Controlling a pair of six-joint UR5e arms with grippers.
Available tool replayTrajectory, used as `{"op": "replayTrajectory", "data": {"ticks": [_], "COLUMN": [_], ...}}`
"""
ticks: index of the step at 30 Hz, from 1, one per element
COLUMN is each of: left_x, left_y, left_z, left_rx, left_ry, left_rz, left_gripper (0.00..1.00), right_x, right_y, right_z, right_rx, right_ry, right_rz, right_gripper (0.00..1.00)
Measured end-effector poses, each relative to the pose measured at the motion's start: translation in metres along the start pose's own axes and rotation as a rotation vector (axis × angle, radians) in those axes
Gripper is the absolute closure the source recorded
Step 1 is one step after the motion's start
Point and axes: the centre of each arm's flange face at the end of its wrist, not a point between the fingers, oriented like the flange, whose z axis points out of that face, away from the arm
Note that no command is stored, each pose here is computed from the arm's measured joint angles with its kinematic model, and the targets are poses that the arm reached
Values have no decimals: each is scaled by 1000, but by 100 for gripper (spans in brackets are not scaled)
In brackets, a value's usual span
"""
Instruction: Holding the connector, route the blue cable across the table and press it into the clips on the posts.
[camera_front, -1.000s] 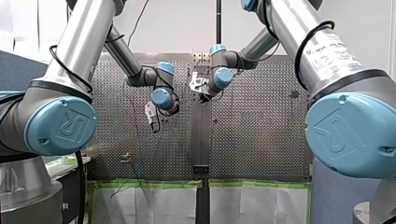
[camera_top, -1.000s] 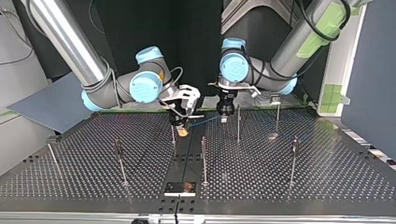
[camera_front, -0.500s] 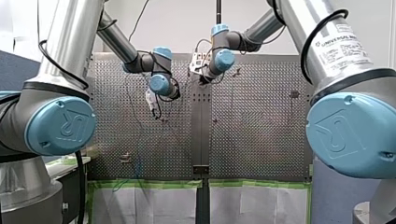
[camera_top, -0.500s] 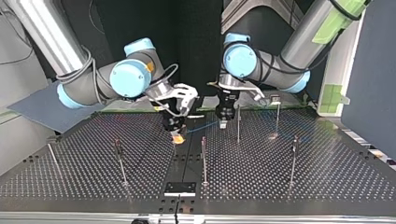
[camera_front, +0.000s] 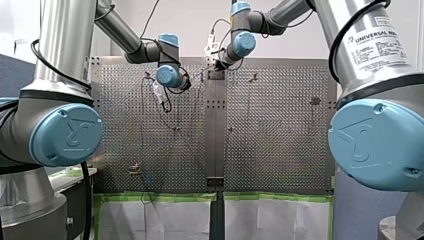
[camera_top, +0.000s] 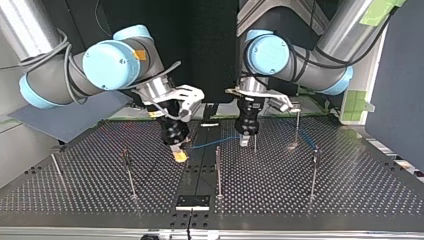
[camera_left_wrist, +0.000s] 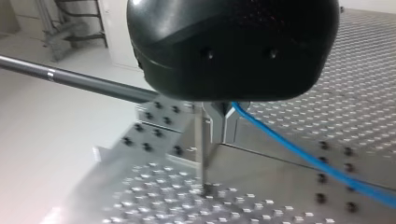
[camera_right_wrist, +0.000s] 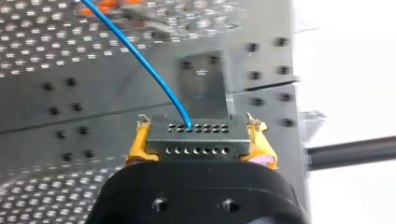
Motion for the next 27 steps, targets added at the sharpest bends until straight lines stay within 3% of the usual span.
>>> {"op": "replayTrajectory", "data": {"ticks": [4, 9, 15, 21, 27], "left_x": [-22, -41, -43, -40, -22], "left_y": [-3, -11, -15, -11, -1], "left_z": [-1, -1, 0, 2, 11], "left_rx": [11, 54, 86, 80, 61], "left_ry": [-43, -74, -81, -75, -45], "left_rz": [-11, -14, -24, -25, 2], "left_gripper": [100, 100, 100, 100, 100], "right_x": [16, 23, 2, -24, -32], "right_y": [-1, -2, 4, 14, 23], "right_z": [-11, -19, -12, 0, 7], "right_rx": [0, 0, -9, -23, -35], "right_ry": [25, 35, -1, -43, -54], "right_rz": [-3, -14, -25, -28, -26], "right_gripper": [100, 100, 100, 100, 100]}}
